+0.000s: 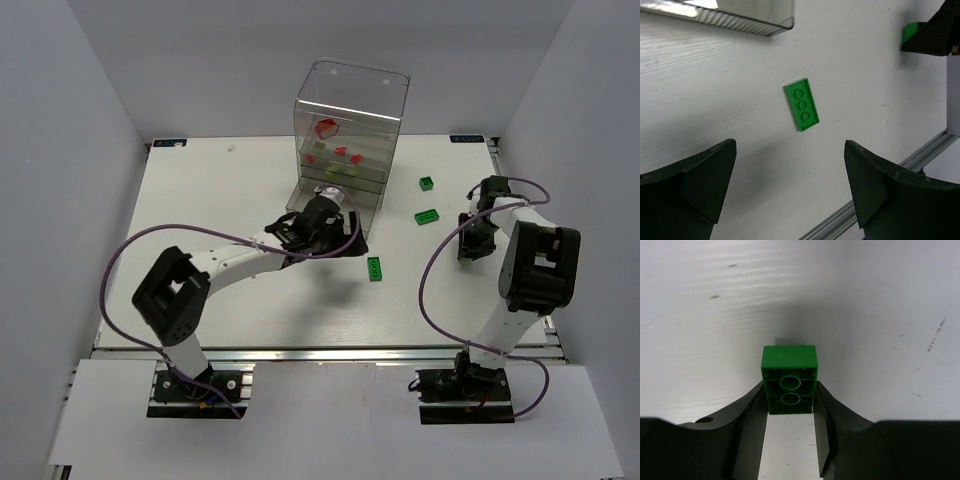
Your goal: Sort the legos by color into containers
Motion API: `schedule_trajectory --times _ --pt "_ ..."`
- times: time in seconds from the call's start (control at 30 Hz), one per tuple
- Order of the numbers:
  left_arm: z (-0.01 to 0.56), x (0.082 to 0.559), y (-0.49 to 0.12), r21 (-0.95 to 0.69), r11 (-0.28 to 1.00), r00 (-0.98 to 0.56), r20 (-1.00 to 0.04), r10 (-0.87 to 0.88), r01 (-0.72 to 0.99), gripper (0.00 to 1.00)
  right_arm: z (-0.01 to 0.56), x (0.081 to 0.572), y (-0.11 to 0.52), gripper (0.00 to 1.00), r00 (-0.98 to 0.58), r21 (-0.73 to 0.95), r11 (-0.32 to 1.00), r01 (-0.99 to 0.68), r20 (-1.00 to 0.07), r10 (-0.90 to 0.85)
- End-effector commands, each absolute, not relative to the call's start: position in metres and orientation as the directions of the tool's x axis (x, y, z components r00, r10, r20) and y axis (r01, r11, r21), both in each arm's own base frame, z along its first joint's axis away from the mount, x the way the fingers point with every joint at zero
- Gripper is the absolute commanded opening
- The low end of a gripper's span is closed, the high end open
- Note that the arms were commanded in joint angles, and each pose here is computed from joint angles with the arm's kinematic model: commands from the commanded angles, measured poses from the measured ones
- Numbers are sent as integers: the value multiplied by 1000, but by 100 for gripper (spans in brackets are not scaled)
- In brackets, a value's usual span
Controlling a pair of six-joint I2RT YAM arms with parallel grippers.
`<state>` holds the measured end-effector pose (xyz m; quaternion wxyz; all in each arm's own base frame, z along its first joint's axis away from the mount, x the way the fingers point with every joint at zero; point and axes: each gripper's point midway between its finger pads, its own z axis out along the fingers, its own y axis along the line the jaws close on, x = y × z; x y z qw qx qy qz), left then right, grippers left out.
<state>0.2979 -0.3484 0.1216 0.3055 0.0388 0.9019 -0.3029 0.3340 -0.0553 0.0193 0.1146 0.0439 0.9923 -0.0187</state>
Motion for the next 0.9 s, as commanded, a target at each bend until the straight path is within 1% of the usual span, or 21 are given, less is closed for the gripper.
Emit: schedule_trajectory --times 0.0,0.03,0.07,0.13,0.17,0.23,0.3,0.37,0.4,0.43,0.47,0.5,0.57,0.6,0.63,0.67,0.73,0.8,0.83,0.87 --pt "125 300 -373 -451 826 -777 -629 -24 339 98 58 352 -29 2 -907 73 990 -124 -413 -83" --pt "123 299 -376 -440 829 -777 -629 -11 344 98 64 349 -15 0 -888 113 971 -212 -438 -143" --pt "118 296 -381 -429 833 -780 -625 5 349 98 83 350 3 0 -822 152 920 -361 -517 -237" --pt "115 293 -383 -425 833 -781 -624 12 353 98 100 340 28 0 -739 179 832 -525 -580 -341" --pt "113 293 -381 -420 837 -782 -623 14 349 98 119 339 43 0 -628 150 748 -647 -662 -410" --pt "112 291 -378 -417 843 -785 -619 10 339 98 137 336 66 0 -499 119 640 -759 -737 -456" --pt "112 287 -369 -415 853 -789 -614 -7 315 98 153 344 85 0 -358 18 564 -825 -789 -500" --pt "115 287 -362 -436 854 -795 -605 -45 283 98 162 352 94 0 -287 -37 532 -846 -809 -513" --pt "112 281 -352 -446 854 -803 -593 -58 268 98 167 359 115 0 -239 -65 494 -867 -816 -527" --pt "115 277 -352 -484 838 -807 -583 -94 252 98 167 365 117 0 -233 -84 495 -865 -806 -544" --pt "115 277 -345 -497 839 -809 -575 -126 223 98 169 373 134 0 -207 -98 464 -880 -802 -561" --pt "103 270 -334 -489 850 -816 -562 -136 195 98 172 381 140 0 -200 -109 468 -877 -803 -562" --pt "116 267 -328 -528 831 -799 -569 -195 174 98 167 396 152 0 -195 -140 472 -870 -783 -591" --pt "109 260 -322 -527 833 -807 -560 -190 169 98 178 409 165 0 -150 -188 469 -863 -791 -593" --pt "117 262 -317 -538 826 -793 -571 -212 167 98 177 418 164 0 -150 -221 487 -845 -777 -612" --pt "117 261 -314 -533 830 -790 -575 -212 164 98 170 423 176 0 -142 -229 471 -852 -764 -629" --pt "119 261 -307 -512 844 -782 -587 -210 158 98 180 441 191 0 -118 -287 486 -825 -754 -647" --pt "118 262 -304 -494 857 -782 -589 -204 148 98 166 454 199 0 -145 -288 490 -823 -728 -671" --pt "120 263 -305 -490 858 -780 -594 -198 155 97 174 462 206 2 -135 -315 497 -809 -723 -678" --pt "118 261 -308 -484 860 -785 -591 -184 163 97 162 465 210 5 -156 -301 495 -815 -709 -688"
